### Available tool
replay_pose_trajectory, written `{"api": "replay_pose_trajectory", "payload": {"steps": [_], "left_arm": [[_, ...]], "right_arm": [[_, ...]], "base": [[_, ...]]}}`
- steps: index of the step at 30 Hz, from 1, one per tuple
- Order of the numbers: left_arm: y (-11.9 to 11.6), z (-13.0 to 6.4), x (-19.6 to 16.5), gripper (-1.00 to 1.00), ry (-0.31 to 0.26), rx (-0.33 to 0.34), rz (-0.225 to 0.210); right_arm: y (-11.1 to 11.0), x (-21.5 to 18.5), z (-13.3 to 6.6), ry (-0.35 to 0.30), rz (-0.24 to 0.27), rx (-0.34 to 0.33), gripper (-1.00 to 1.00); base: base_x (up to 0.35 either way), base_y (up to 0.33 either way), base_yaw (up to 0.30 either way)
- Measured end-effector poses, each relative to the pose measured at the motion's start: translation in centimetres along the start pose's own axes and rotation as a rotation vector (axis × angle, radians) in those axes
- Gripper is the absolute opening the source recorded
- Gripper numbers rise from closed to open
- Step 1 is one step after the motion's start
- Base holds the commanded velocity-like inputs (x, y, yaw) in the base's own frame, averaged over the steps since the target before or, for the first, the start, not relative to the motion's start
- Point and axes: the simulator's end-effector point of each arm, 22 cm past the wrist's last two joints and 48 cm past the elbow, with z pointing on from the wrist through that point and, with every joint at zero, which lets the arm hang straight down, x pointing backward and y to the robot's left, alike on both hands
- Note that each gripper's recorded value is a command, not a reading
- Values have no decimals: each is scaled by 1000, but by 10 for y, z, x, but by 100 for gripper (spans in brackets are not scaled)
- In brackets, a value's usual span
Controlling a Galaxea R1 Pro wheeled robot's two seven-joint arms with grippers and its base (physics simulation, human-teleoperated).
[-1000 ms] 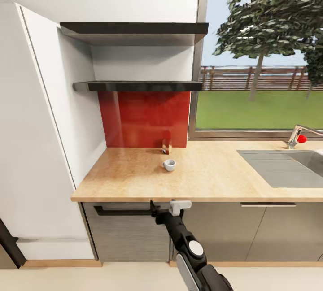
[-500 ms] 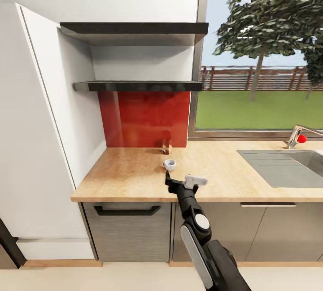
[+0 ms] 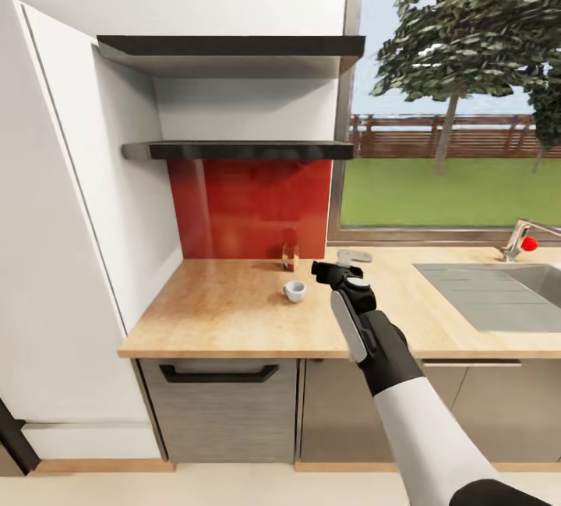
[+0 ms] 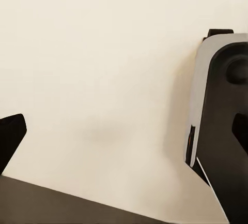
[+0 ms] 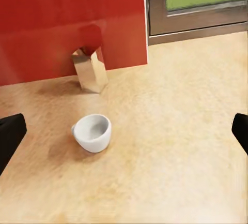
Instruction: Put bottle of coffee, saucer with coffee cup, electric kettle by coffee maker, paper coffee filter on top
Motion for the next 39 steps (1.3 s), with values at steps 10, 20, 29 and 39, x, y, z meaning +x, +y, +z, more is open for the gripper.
{"api": "replay_pose_trajectory", "payload": {"steps": [10,20,29,39], "left_arm": [[0,0,5,100,7,0,1],[0,-1,16,100,22,0,7],[0,-3,33,100,44,2,16],[0,-4,41,100,57,2,20]], "right_arm": [[-2,10,10,43,-22,10,100],[-12,33,18,91,-46,29,100],[-19,77,26,185,-69,44,100],[-26,111,30,258,-87,60,100]], "base": [[328,0,0],[245,0,0],[103,0,0],[113,0,0]]}}
